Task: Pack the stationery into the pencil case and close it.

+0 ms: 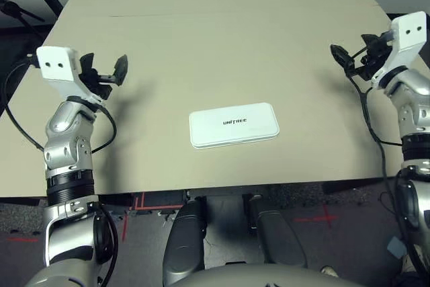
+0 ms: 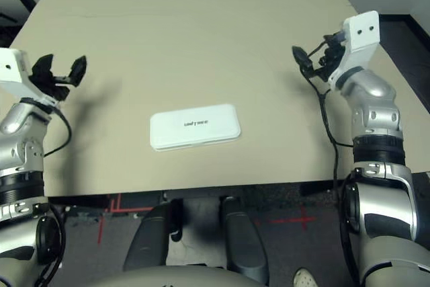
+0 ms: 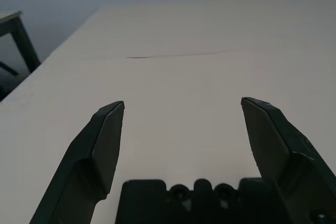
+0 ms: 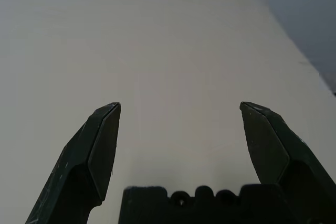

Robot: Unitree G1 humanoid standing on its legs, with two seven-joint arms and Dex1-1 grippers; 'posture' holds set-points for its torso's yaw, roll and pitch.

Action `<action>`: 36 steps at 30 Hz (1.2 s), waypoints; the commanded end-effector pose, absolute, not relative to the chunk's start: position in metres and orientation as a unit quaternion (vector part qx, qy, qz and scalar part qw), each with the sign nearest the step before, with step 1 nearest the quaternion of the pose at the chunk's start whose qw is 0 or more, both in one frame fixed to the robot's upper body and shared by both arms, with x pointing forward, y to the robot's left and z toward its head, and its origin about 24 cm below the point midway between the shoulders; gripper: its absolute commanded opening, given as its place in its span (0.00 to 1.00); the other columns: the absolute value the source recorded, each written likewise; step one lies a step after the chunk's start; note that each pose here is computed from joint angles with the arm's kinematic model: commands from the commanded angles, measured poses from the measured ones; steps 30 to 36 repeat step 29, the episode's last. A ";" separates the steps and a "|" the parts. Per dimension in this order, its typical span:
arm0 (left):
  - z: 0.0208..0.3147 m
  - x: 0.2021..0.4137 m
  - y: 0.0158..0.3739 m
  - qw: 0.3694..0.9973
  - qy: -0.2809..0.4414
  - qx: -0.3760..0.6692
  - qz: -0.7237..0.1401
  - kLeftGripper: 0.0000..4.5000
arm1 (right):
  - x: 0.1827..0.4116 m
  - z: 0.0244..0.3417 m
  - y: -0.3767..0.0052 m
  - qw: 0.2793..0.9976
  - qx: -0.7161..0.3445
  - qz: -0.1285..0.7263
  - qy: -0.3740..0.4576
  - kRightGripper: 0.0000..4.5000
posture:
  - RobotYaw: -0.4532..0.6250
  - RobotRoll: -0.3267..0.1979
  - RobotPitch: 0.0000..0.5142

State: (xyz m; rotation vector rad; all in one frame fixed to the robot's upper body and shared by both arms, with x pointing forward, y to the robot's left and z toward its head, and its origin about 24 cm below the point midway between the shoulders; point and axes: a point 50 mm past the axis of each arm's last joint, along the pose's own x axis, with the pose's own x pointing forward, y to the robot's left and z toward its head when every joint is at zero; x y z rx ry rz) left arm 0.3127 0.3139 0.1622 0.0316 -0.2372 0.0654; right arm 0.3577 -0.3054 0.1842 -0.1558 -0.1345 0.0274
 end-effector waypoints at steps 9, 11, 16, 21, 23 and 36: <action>0.155 0.317 0.331 0.988 -0.125 0.016 0.085 0.99 | 0.353 0.167 -0.337 0.991 -0.048 -0.105 -0.068 1.00 | 0.37 0.62 0.41; 0.154 0.317 0.330 0.988 -0.124 0.015 0.087 0.99 | 0.354 0.168 -0.337 0.991 -0.048 -0.106 -0.069 1.00 | 0.36 0.62 0.42; 0.152 0.318 0.329 0.989 -0.121 0.016 0.085 0.99 | 0.355 0.167 -0.334 0.991 -0.047 -0.102 -0.072 1.00 | 0.35 0.62 0.45; 0.153 0.317 0.330 0.989 -0.118 0.019 0.083 0.99 | 0.355 0.163 -0.329 0.992 -0.046 -0.092 -0.068 1.00 | 0.36 0.62 0.47; 0.153 0.317 0.329 0.989 -0.118 0.020 0.081 0.99 | 0.356 0.162 -0.328 0.993 -0.047 -0.088 -0.067 1.00 | 0.36 0.62 0.47; 0.153 0.315 0.330 0.990 -0.117 0.023 0.080 0.99 | 0.357 0.163 -0.324 0.993 -0.048 -0.081 -0.068 1.00 | 0.37 0.62 0.45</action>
